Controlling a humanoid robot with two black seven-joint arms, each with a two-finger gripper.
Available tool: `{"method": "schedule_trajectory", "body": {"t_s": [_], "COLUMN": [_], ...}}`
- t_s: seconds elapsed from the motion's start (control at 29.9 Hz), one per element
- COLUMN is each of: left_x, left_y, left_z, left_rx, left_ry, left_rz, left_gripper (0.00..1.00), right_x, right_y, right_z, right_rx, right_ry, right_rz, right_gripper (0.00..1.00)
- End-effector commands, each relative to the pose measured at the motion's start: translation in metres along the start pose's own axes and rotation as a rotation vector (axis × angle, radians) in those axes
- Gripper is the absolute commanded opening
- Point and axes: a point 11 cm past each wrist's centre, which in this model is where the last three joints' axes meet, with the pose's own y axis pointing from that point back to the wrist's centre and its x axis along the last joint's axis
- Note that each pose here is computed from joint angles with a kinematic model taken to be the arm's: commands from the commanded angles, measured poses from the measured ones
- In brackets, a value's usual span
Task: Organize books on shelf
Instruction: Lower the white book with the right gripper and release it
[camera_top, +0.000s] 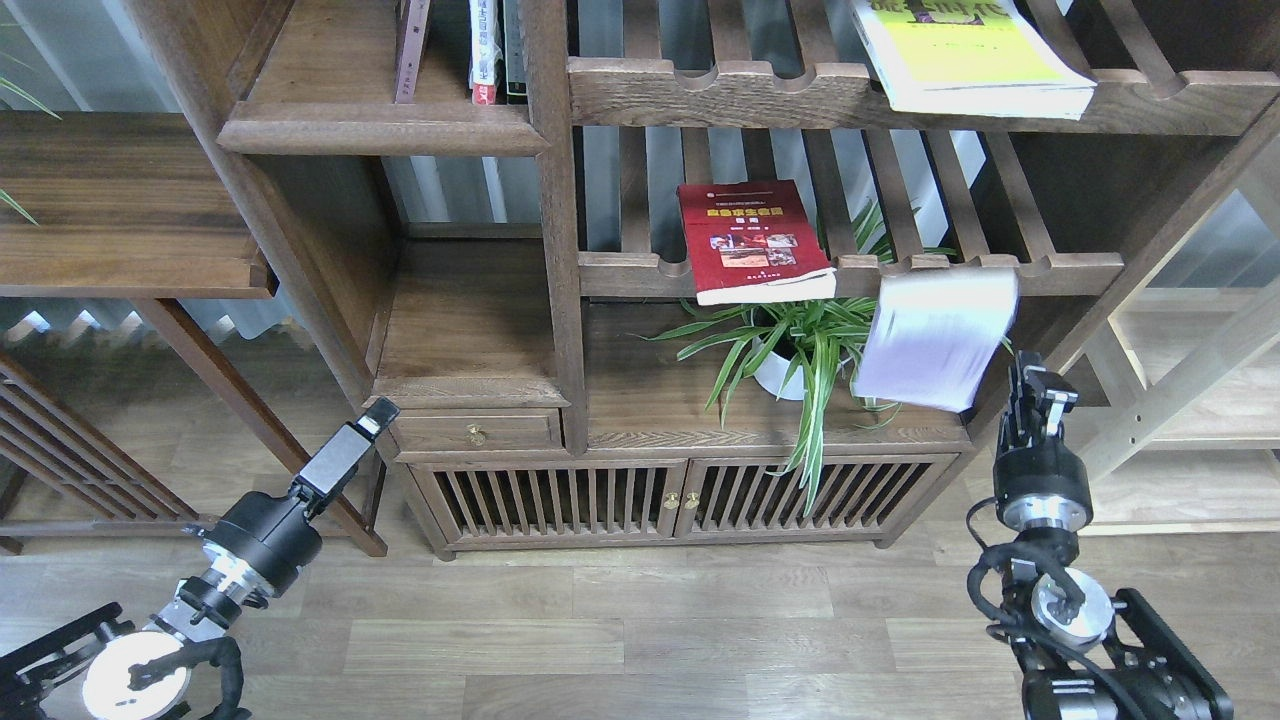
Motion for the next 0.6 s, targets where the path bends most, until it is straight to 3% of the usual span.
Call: {"method": "schedule_trajectory", "body": {"t_s": [0.0, 0.2, 0.33, 0.47, 0.57], "left_x": [-0.001, -0.003, 0.001, 0.002, 0.006], "left_y": [-0.001, -0.004, -0.003, -0.002, 0.002], "left_z": [-0.003, -0.001, -0.001, -0.005, -0.005], "left_rx": [0.002, -0.003, -0.005, 0.007, 0.005], "left_ry": [0.006, 0.006, 0.009, 0.011, 0.012], "left_rz": [-0.003, -0.009, 0.003, 0.007, 0.021], "left_gripper": [0.99, 0.99, 0.99, 0.99, 0.99], "right_x": [0.004, 0.033, 0.047, 0.049, 0.048], "right_y": [0.01, 0.044, 0.061, 0.066, 0.068], "right_z": [0.006, 0.013, 0.04, 0.054, 0.073], "right_rx": [-0.013, -0.056, -0.082, -0.103, -0.164], "right_ry": [-0.015, 0.002, -0.042, -0.052, -0.042], "right_rz": [-0.007, 0.05, 0.091, 0.099, 0.099], "right_gripper": [0.18, 0.18, 0.25, 0.41, 0.6]}}
